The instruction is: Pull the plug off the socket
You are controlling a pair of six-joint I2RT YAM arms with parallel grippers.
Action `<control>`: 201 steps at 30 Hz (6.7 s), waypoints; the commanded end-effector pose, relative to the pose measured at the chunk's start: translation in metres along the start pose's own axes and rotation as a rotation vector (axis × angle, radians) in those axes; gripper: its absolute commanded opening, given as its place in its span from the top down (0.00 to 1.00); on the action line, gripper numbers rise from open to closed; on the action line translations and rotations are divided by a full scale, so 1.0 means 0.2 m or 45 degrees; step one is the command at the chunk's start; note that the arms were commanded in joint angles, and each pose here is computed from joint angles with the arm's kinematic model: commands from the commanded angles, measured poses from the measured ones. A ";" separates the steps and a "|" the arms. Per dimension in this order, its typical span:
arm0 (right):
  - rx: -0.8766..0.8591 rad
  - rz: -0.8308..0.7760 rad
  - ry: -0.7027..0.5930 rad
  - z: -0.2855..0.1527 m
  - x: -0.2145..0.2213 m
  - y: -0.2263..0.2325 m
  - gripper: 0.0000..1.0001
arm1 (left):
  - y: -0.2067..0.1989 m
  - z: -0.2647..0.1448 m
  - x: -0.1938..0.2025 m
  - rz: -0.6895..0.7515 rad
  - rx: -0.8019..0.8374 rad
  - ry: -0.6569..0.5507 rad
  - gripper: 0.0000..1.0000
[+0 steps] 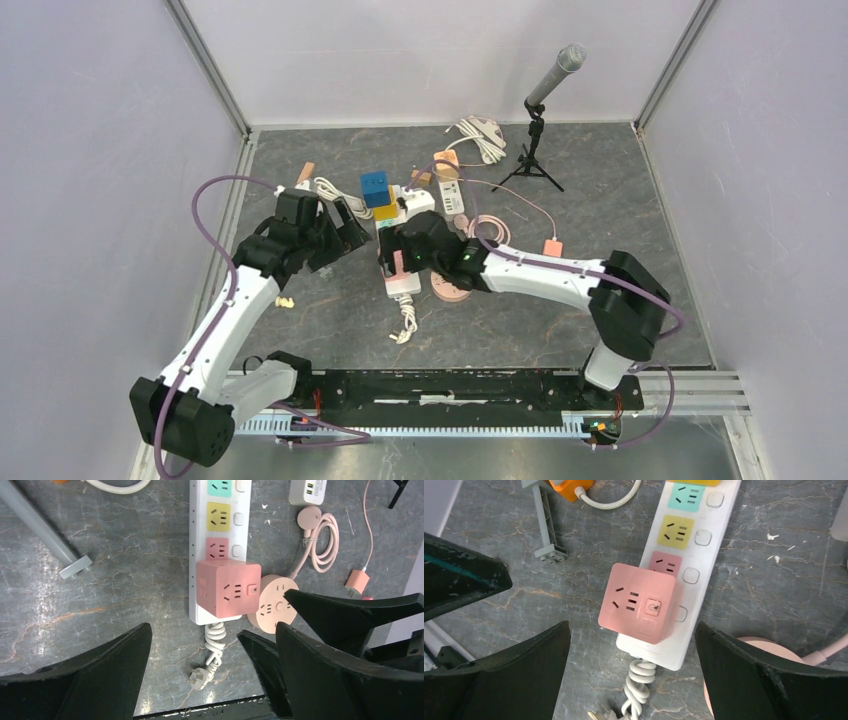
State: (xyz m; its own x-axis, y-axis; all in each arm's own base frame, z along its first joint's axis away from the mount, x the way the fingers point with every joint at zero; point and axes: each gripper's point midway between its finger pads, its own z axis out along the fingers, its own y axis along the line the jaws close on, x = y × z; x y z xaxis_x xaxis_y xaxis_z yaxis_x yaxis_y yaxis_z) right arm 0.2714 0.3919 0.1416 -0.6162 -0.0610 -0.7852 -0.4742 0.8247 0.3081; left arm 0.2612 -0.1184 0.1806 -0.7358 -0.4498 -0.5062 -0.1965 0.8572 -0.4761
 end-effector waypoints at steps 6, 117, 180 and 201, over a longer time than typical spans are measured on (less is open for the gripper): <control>0.180 0.013 -0.005 0.15 0.04 0.03 0.03 | 0.10 -0.02 0.00 -0.085 -0.078 -0.082 0.00; -0.118 -0.237 -0.037 0.08 -0.17 0.14 1.00 | 0.26 0.83 0.51 -0.324 -0.191 0.464 0.67; 1.052 -0.316 0.372 -0.56 0.19 -1.34 1.00 | 0.00 0.22 -0.01 0.125 -0.032 0.032 0.00; 0.721 -0.246 0.506 -0.49 0.36 -1.16 0.08 | 0.04 -0.02 0.02 0.136 0.005 -0.051 0.00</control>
State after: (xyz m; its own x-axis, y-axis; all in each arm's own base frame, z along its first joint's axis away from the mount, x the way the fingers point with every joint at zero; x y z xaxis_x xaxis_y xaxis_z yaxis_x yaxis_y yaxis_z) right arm 0.2763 0.1155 0.0528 -0.8173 -0.3677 -0.4437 -0.2134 0.9084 -0.3597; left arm 0.2577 -0.1177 0.1689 -0.7395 -0.3958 -0.5445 -0.1479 0.8846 -0.4422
